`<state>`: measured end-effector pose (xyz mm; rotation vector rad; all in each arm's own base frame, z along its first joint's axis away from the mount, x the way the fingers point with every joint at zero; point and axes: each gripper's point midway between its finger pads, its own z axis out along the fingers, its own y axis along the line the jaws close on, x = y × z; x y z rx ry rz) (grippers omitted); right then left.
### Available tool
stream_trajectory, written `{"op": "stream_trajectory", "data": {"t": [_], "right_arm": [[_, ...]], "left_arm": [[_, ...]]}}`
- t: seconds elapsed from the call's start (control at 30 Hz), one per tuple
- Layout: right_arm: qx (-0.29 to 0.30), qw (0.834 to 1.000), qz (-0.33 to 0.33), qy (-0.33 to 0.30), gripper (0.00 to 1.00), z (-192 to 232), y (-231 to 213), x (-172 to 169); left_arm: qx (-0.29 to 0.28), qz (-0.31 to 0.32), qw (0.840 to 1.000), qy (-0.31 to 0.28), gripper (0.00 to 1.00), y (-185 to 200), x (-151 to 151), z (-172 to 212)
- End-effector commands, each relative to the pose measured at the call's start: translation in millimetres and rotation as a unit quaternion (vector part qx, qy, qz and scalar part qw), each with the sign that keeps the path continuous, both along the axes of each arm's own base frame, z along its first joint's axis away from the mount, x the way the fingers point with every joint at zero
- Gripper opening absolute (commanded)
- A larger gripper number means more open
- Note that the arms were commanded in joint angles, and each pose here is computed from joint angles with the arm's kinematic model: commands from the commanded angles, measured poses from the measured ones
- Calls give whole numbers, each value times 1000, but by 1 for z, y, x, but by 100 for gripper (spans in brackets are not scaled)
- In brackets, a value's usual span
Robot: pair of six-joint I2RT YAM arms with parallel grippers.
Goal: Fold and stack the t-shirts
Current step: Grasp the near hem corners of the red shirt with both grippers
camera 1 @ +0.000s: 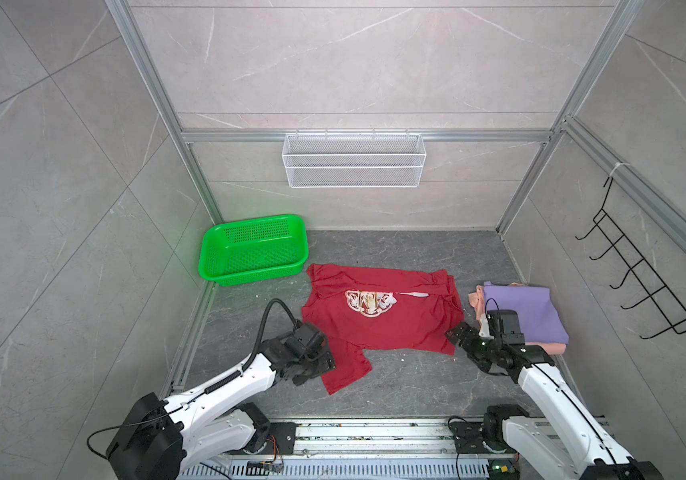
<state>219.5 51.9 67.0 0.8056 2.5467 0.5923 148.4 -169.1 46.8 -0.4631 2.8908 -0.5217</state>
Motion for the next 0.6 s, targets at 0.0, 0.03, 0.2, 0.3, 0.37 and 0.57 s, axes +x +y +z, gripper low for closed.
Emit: {"op": "stream_trajectory", "data": {"t": [0.0, 0.03, 0.2, 0.3, 0.37, 0.57], "right_arm": [[18, 999, -21, 35, 90, -15, 3, -17], [18, 999, -23, 36, 89, -17, 2, -18], [19, 998, -26, 46, 82, -28, 3, -17], [27, 997, -36, 55, 76, -38, 5, -15], [32, 997, -42, 60, 73, -43, 6, -12], [32, 997, -41, 59, 67, -51, 14, 0]], "left_arm": [[-6, 51, 998, 40, 76, 3, -21, -11], [-10, 51, 998, 41, 75, 1, -23, -13], [-21, 47, 997, 52, 75, -11, -29, -23], [-26, 40, 997, 58, 73, -19, -29, -28], [-31, 36, 997, 65, 70, -24, -30, -29], [-34, 25, 995, 85, 53, -29, -38, -34]]}}
